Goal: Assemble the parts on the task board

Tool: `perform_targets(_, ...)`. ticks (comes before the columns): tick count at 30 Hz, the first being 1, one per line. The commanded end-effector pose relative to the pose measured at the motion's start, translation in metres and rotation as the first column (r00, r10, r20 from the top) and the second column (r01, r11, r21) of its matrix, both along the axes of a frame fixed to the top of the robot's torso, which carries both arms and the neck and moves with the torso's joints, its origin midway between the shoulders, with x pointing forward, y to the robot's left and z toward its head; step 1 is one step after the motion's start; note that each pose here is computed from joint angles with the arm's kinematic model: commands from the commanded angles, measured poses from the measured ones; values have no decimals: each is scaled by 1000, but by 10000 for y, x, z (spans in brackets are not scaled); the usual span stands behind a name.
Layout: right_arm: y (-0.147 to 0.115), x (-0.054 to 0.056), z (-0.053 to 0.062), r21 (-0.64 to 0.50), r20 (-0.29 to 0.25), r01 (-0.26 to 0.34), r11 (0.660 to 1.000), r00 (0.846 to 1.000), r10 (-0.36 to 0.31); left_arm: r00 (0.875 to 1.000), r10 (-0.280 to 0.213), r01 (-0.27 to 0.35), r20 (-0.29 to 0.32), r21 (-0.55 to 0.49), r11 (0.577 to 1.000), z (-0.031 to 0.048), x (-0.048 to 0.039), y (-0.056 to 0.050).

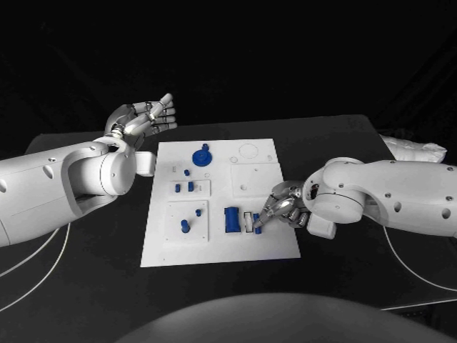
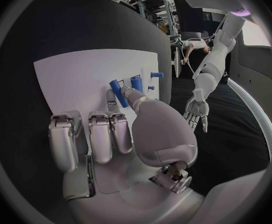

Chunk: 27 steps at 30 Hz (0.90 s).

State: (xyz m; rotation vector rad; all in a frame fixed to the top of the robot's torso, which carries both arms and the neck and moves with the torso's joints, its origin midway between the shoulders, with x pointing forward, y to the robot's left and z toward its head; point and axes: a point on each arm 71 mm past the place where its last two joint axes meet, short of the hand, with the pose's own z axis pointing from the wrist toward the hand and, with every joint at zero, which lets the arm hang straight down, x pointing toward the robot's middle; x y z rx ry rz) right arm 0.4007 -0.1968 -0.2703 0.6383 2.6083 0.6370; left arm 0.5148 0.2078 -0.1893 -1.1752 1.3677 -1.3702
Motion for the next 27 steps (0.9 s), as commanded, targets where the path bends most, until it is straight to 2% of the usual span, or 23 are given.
perform_targets(1, 20, -15, -14, -19, -12, -29, 999, 1000, 29, 1000, -16, 16, 6, -11, 1000, 10, -2, -17)
perform_targets(27, 114, 24, -19, -28, 7, -21, 999, 1000, 21, 1000, -15, 15, 6, -10, 1000, 11, -5, -14)
